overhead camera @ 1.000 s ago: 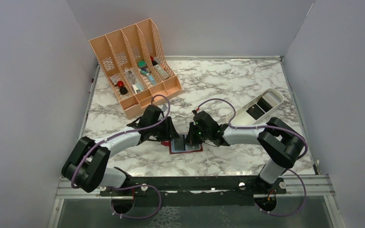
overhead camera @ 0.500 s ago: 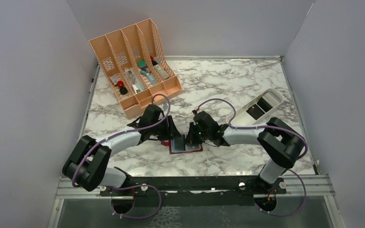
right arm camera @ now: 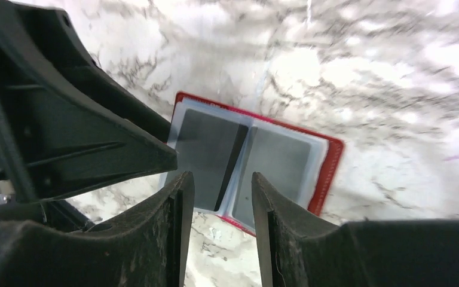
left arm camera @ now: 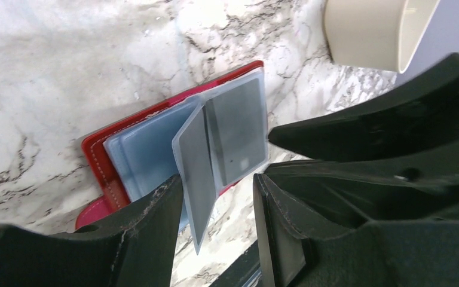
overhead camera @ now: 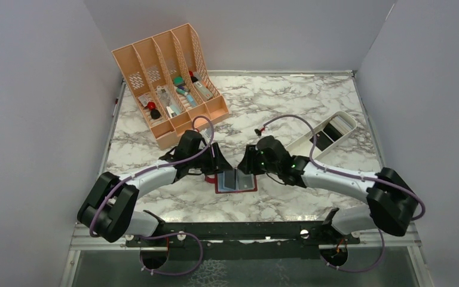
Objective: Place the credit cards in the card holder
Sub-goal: Turn over the card slot in the card holder.
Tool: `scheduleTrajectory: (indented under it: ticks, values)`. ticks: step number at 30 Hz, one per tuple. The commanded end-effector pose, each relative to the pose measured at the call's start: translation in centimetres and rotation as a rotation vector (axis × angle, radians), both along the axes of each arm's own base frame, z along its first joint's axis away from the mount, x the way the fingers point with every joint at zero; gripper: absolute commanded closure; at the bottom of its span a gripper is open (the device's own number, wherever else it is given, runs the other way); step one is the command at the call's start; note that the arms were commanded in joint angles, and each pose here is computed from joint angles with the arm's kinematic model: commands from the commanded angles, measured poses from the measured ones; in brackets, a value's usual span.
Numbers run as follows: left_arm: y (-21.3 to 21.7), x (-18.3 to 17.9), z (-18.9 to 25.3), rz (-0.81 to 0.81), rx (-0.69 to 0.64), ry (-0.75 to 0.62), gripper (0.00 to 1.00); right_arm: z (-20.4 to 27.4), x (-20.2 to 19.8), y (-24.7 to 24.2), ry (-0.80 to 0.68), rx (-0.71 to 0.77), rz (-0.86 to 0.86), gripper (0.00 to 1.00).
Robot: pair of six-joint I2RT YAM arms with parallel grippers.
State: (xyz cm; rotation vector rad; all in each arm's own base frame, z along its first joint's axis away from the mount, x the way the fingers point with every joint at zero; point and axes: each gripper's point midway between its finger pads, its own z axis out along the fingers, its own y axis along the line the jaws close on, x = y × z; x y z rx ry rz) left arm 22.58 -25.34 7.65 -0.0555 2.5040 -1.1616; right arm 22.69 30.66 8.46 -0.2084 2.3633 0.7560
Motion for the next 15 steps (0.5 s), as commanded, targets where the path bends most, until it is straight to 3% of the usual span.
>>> scheduleTrajectory:
  ticks: [1, 10, 15]
  values:
    - [-1.9, 0.2, 2.4, -0.063, -0.107, -0.046, 0.5, 2.5, 1.7, -4.3, -0.148, -0.118, -0.101, 0.54]
    - [-4.7, 0.0, 3.4, -0.118, -0.154, -0.058, 0.5, 10.3, 4.8, -11.0, -0.416, -0.213, -0.213, 0.47]
    - [-6.2, -0.4, 3.1, -0.142, -0.155, -0.054, 0.5, 11.8, 6.8, -13.7, -0.46, -0.256, -0.238, 0.47]
